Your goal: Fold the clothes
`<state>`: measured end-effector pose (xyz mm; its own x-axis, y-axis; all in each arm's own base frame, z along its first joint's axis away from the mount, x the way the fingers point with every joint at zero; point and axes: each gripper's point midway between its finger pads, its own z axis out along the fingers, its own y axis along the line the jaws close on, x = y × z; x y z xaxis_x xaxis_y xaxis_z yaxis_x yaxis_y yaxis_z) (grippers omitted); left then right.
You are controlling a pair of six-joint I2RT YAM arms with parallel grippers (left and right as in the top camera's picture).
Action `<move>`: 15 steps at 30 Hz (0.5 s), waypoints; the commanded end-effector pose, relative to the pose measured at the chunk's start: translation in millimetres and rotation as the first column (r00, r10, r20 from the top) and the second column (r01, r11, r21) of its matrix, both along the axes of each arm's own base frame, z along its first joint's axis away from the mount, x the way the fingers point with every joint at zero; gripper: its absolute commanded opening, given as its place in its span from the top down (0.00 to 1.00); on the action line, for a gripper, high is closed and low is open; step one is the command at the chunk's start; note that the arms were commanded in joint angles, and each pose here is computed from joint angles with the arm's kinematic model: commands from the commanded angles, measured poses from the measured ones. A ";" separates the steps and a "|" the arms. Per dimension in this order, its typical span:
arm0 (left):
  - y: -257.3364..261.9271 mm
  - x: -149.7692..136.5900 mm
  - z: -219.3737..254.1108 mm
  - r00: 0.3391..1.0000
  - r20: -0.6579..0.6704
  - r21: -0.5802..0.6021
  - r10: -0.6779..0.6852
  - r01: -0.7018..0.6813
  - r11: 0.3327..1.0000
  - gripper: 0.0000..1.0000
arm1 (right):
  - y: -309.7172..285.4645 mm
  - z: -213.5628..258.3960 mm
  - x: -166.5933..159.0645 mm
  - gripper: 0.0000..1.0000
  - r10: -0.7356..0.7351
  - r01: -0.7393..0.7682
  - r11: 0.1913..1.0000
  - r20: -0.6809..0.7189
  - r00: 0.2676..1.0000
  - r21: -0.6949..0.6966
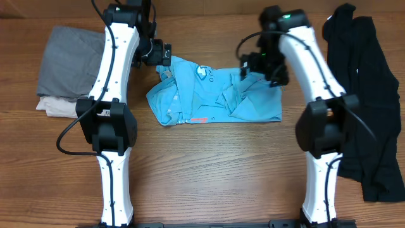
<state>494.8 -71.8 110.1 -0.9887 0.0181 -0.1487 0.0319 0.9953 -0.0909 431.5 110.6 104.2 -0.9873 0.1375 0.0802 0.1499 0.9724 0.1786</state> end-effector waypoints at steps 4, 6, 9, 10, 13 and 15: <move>-7.5 -13.3 -29.0 0.994 -0.059 -0.043 -0.087 0.084 0.996 0.00 | -57.5 34.4 13.2 0.00 -0.073 0.072 0.997 0.093 0.993 0.010; -11.8 -14.4 -40.7 0.988 -0.059 -0.064 -0.141 0.137 0.988 0.00 | -67.3 34.4 14.3 0.00 -0.081 0.081 0.997 0.095 0.992 0.009; -19.2 -16.1 -59.8 0.975 -0.051 -0.093 -0.215 0.210 0.973 0.00 | -81.3 34.3 15.4 0.00 -0.110 0.110 0.994 0.096 0.989 0.010; -23.2 -17.0 -65.2 0.967 -0.043 -0.114 -0.250 0.243 0.963 0.00 | -85.0 34.4 15.7 0.00 -0.117 0.117 0.993 0.096 0.988 0.009; -39.7 -19.1 -72.5 0.936 0.004 -0.197 -0.352 0.346 0.917 0.00 | -90.8 34.2 15.2 0.00 -0.112 0.112 0.994 0.097 0.989 0.008; -50.1 -19.2 -72.3 0.913 0.046 -0.246 -0.405 0.403 0.881 0.00 | -91.4 34.2 14.9 0.00 -0.111 0.110 0.994 0.096 0.989 0.008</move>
<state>479.3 -98.0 29.5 -0.9611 0.2528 -0.1113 0.2722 0.9357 -0.2247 442.0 22.0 113.8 -0.9626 0.2645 0.0584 0.2708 0.9446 0.1854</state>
